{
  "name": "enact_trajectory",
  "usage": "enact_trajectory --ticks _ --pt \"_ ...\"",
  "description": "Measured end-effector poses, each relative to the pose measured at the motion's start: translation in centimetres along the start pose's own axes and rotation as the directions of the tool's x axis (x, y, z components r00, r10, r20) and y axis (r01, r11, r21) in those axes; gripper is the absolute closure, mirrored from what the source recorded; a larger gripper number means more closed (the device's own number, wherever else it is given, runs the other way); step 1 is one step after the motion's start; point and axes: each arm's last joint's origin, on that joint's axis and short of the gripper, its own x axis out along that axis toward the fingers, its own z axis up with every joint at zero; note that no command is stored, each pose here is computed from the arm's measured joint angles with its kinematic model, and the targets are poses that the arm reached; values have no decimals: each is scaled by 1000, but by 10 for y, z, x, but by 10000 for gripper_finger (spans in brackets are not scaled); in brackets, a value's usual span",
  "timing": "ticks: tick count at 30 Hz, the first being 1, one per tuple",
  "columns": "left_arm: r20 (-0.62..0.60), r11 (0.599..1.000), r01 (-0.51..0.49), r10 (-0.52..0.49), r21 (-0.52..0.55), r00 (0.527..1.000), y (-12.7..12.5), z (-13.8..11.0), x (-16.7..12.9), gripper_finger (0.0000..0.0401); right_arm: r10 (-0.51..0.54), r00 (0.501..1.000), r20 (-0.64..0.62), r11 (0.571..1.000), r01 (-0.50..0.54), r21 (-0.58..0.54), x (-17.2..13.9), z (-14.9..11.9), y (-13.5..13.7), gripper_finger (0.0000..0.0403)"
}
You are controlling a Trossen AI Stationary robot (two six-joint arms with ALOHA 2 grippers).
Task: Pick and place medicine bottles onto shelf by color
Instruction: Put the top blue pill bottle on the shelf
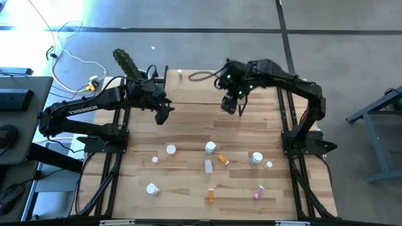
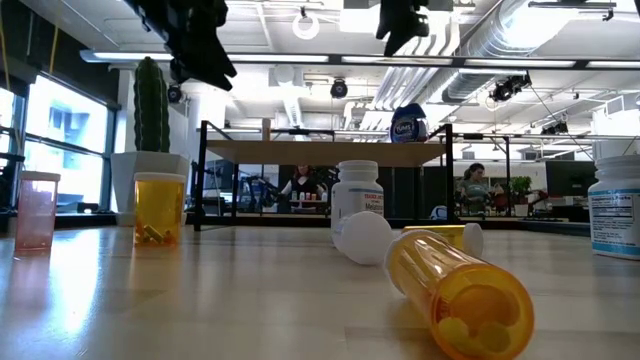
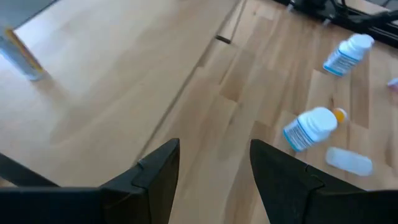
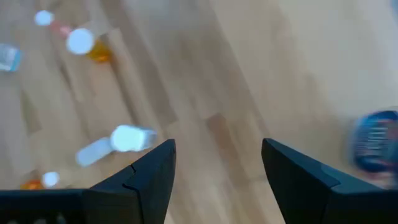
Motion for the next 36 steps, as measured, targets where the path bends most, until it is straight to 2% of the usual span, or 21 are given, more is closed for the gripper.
enact_trajectory --ticks 6,11,15,22,28,36 --pt "-20 999 24 -23 39 1000 -5 -9 -7 217 48 999 17 998 -49 41 5 -2 24 174" --pt "-5 993 102 -102 57 995 -11 -13 -25 217 81 996 45 991 -85 105 5 -2 41 174" --pt "9 987 146 -147 67 989 -19 -18 -37 217 100 995 30 989 -103 103 7 -6 56 174" --pt "24 967 225 -229 121 973 -34 -25 -54 217 88 996 14 996 -88 -28 14 -16 91 172" --pt "11 950 279 -283 143 959 -45 -29 -58 217 108 994 -13 993 -108 -52 27 -21 117 151" --pt "-6 933 317 -321 172 947 -53 -32 -60 217 71 991 -113 956 -100 -277 64 -24 135 146"
